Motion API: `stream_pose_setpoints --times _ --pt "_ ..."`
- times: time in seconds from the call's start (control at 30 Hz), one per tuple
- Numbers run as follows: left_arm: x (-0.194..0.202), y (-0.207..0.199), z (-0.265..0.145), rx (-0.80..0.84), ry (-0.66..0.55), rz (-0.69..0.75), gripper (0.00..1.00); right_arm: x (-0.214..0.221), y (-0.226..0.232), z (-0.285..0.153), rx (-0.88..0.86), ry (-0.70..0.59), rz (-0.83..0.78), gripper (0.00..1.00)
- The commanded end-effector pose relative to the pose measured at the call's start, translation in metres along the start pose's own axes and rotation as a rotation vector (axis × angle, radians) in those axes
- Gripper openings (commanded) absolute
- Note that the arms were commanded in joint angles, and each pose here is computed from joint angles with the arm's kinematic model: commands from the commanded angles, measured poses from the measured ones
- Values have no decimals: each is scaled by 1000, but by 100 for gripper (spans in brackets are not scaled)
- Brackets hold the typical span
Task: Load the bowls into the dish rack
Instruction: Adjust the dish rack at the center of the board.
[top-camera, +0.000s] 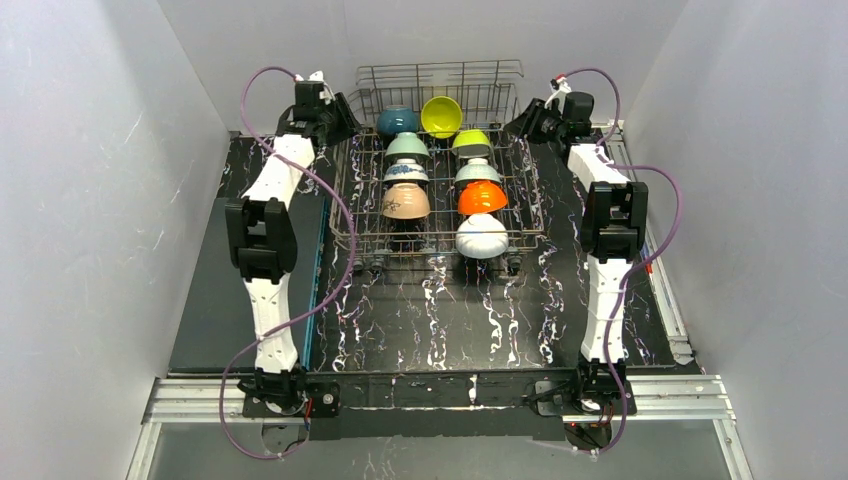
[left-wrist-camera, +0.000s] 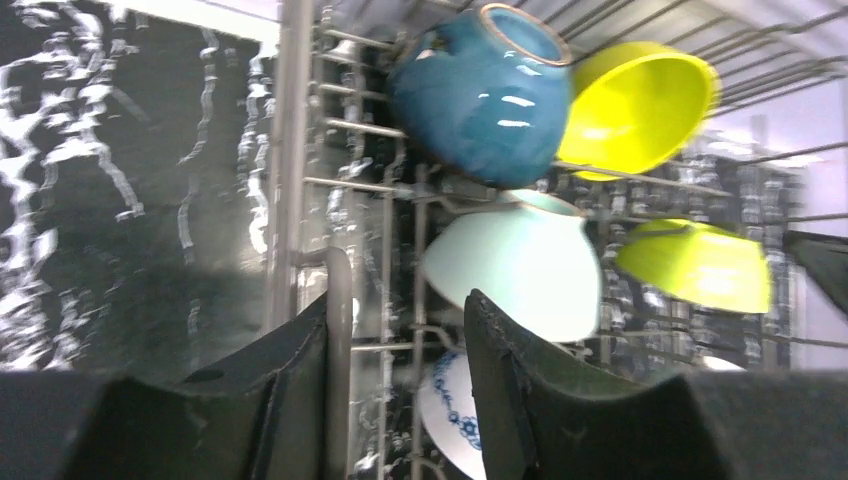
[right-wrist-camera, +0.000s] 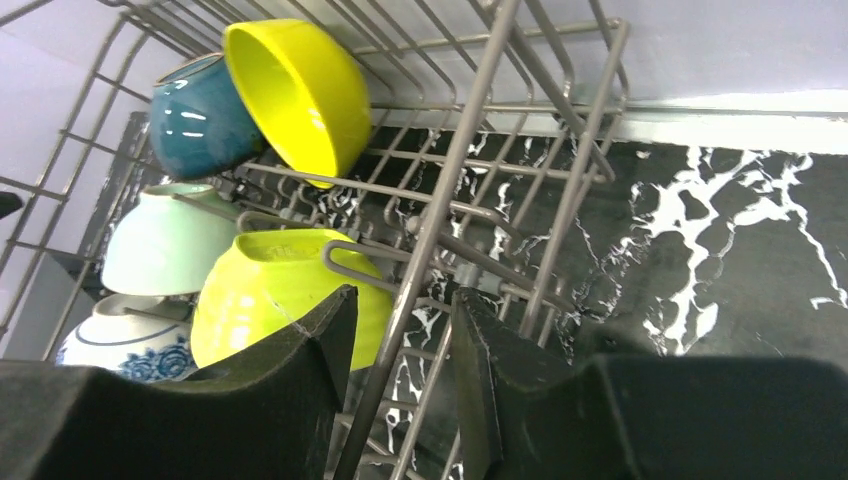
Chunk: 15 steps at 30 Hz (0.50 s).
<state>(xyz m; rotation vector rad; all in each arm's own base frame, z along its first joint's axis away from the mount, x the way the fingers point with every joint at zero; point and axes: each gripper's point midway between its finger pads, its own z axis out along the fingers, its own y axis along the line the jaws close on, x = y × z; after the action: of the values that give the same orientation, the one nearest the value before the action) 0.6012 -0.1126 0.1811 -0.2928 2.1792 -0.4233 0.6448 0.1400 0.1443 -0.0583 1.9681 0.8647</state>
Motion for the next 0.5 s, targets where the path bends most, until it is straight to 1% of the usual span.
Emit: stream_pose_setpoints --times 0.0,0.07,0.13,0.3,0.47 --pt "-24 -58 -44 423 -73 75 0 -58 82 -34 -246 -127 -92 1" --pt "-30 -67 -54 468 -112 76 0 -65 90 -41 -274 -154 -95 1" --pt "-34 -75 -63 503 -115 74 0 -70 94 -46 -292 -171 -93 1" --pt "-39 -91 -86 579 -121 78 0 -82 110 -61 -399 -212 -68 1" --pt "-49 -105 -115 640 -148 114 0 -96 126 -77 -458 -255 -77 1"
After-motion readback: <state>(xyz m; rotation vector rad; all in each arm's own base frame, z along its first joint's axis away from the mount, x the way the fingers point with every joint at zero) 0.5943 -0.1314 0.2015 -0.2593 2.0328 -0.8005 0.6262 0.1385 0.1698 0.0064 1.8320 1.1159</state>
